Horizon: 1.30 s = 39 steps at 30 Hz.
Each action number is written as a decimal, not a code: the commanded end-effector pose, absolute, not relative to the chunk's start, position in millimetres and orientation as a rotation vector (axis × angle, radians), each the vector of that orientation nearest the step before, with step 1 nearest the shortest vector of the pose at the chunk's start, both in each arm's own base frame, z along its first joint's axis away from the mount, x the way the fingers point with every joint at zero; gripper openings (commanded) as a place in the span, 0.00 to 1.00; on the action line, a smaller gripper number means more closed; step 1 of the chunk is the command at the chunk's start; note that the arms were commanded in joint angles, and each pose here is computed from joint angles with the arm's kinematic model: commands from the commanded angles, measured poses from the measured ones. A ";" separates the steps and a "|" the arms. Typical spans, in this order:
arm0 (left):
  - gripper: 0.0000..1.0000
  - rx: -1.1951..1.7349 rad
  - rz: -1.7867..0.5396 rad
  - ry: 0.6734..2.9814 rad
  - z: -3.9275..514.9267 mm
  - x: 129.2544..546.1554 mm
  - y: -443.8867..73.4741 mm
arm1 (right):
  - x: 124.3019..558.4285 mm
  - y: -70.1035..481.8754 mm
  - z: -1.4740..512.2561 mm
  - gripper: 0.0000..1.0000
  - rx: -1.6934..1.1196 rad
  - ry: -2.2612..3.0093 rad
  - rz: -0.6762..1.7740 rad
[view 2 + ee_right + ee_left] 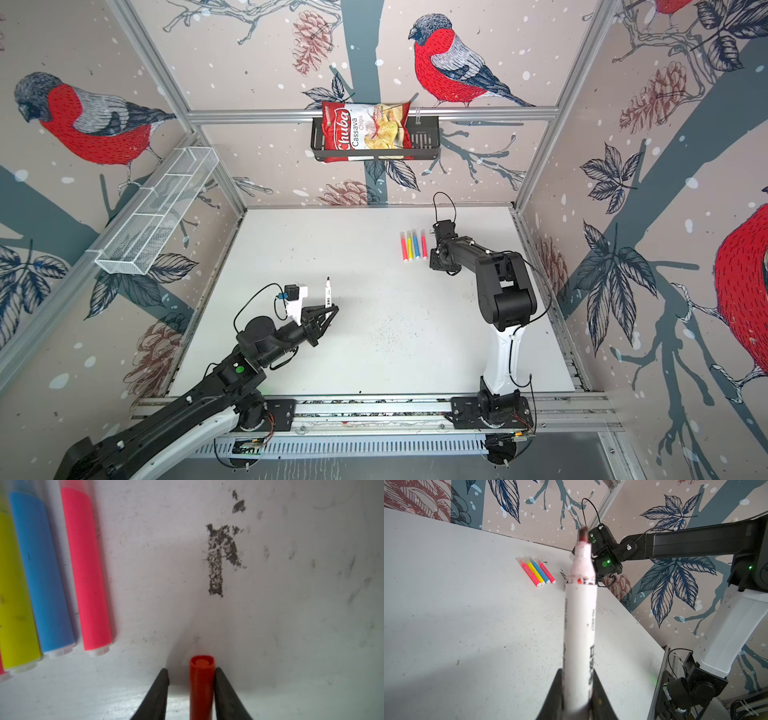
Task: Insert the pens into the pen caps
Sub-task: 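Align the right gripper on the red cap and close on it, then lift the red cap with the right gripper and carry it above the marker tip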
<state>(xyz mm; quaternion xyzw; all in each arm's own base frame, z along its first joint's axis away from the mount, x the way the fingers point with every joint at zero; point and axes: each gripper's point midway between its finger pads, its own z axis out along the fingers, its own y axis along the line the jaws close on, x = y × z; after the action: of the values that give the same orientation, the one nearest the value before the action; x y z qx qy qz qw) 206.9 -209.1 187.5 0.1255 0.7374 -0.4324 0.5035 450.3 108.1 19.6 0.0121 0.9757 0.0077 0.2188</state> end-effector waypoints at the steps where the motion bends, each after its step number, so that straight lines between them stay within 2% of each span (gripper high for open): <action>1: 0.00 0.313 -1.039 1.756 194.2 207.4 -208.8 | 438.8 109.0 11.9 0.27 0.014 2.744 0.027; 5: 0.00 0.313 -1.042 1.754 194.9 207.2 -209.0 | 436.6 111.9 16.2 0.16 0.013 2.734 0.045; 8: 0.00 0.320 -1.048 1.758 193.9 206.7 -210.4 | 434.0 125.6 29.5 0.12 -0.020 2.702 0.133; 18: 0.00 0.351 -1.190 1.739 196.3 200.2 -231.6 | 413.9 204.5 162.5 0.12 -0.184 2.305 0.756; 26: 0.00 0.422 -1.282 1.688 211.4 186.6 -270.3 | 358.5 246.4 275.5 0.12 -0.266 1.886 1.231; 33: 0.00 0.476 -1.356 1.631 233.3 183.2 -297.3 | 301.5 275.3 333.8 0.14 -0.374 1.643 1.369; 39: 0.00 0.502 -1.404 1.587 249.3 181.8 -311.0 | 271.4 295.8 348.7 0.14 -0.443 1.568 1.409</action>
<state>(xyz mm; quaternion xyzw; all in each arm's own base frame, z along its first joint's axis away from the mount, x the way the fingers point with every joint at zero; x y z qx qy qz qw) 185.9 -306.3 222.0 0.1953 0.6847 -0.5437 0.4443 277.5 294.1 330.5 -0.1791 0.6696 0.5630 0.4500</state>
